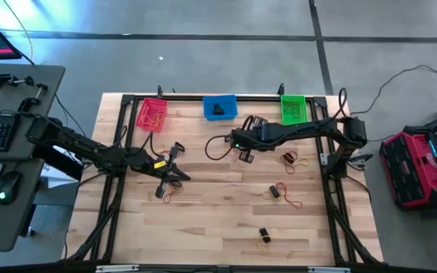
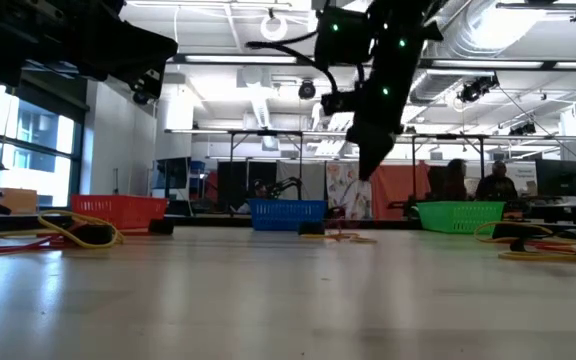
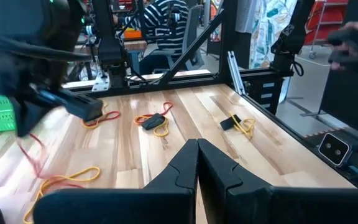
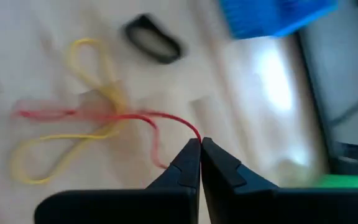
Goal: Sort rubber bands into baskets
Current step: Put the red rubber band into the right green bin, then put the yellow rubber band into the red bin
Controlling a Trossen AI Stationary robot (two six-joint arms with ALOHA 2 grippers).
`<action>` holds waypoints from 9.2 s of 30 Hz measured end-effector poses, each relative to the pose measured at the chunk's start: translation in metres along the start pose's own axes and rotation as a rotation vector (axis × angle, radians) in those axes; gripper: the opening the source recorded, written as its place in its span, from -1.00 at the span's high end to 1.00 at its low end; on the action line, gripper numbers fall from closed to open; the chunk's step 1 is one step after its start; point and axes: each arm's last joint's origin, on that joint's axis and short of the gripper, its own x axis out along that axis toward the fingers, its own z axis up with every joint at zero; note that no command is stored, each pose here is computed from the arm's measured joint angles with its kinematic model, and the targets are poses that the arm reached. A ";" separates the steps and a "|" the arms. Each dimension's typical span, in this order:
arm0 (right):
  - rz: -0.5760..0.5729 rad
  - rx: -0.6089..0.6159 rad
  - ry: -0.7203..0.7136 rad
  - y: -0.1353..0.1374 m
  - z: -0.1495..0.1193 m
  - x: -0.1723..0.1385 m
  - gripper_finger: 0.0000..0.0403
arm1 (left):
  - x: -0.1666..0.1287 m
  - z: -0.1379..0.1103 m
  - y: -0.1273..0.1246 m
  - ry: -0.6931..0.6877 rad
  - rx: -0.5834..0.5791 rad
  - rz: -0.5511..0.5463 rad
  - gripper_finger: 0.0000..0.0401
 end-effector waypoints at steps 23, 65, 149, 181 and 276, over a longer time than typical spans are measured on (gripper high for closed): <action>-0.563 0.510 -0.025 -0.138 -0.072 -0.063 1.00 | 0.000 0.000 0.000 -0.001 0.000 -0.001 1.00; -0.475 0.779 0.003 -0.157 -0.132 0.034 0.24 | 0.000 0.000 0.002 -0.001 -0.053 0.069 1.00; 0.085 0.228 0.366 -0.006 -0.185 -0.002 0.33 | -0.001 -0.009 0.009 0.091 -0.046 0.074 1.00; 0.104 0.139 0.351 -0.006 -0.173 -0.017 0.71 | -0.001 -0.009 0.009 0.094 -0.030 0.072 1.00; 0.254 0.206 -0.641 0.003 -0.035 -0.174 1.00 | 0.019 0.046 0.015 -0.140 0.040 0.179 -0.10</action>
